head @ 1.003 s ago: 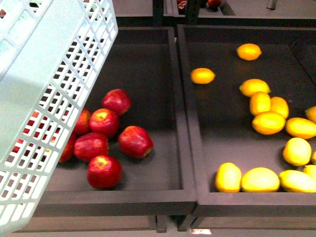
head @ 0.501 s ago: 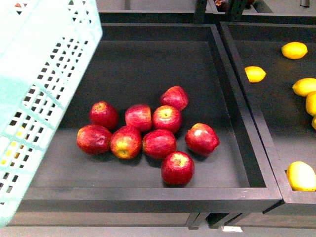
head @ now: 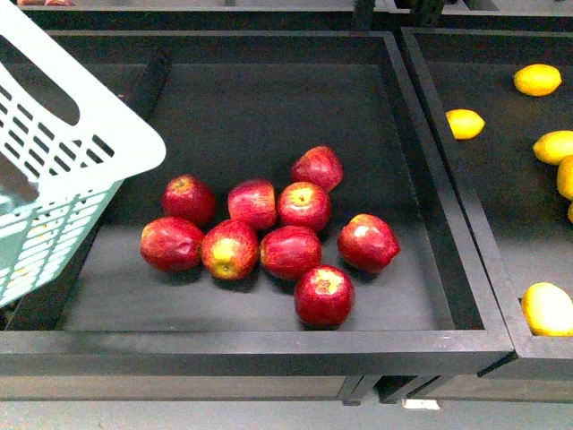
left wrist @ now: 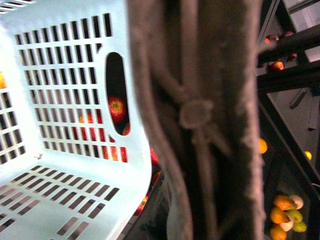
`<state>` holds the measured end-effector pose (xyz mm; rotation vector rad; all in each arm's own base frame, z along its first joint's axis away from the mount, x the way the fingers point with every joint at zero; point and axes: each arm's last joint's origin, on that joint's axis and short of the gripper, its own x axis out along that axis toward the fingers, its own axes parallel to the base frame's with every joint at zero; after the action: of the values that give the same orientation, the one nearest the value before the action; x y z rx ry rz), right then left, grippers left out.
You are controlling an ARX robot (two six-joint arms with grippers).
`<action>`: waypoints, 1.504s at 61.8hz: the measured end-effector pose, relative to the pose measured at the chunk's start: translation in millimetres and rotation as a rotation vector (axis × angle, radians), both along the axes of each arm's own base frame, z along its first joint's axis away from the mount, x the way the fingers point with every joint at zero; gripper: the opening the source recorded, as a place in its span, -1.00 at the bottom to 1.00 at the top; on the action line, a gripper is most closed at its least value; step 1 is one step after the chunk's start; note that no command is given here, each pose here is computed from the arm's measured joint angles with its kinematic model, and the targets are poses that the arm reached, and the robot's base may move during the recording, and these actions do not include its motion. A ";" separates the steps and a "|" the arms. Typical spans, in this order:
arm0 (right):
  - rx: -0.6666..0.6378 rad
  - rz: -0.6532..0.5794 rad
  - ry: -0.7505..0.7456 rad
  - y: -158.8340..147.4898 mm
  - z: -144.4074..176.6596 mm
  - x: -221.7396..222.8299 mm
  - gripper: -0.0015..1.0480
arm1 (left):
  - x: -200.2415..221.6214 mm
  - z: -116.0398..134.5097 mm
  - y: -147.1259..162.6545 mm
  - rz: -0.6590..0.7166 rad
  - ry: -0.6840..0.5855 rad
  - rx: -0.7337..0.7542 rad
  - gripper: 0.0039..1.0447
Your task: Pick lemon and mango into basket
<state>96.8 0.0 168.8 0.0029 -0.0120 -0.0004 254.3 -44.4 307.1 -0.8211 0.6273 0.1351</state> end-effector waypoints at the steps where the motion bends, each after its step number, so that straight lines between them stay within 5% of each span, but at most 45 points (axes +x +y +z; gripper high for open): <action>1: 0.000 0.000 0.000 0.0 0.0 0.0 0.83 | 5.0 1.2 -4.7 -0.014 -0.005 0.003 -0.92; 24: 0.000 0.000 0.000 0.0 0.0 0.0 0.83 | 54.8 1.7 -106.3 -0.382 0.043 -0.094 -0.92; 50: 0.000 0.000 0.000 0.0 0.0 0.0 0.83 | 49.0 6.2 -166.8 -0.625 0.043 -0.142 -0.92; 93: 0.000 0.000 0.000 0.0 0.0 0.0 0.83 | 43.5 7.5 -175.8 -0.674 0.035 -0.167 -0.92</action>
<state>96.8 0.0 168.8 0.0029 -0.0120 -0.0004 297.8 -220.2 314.6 -0.7287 0.9253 -0.5226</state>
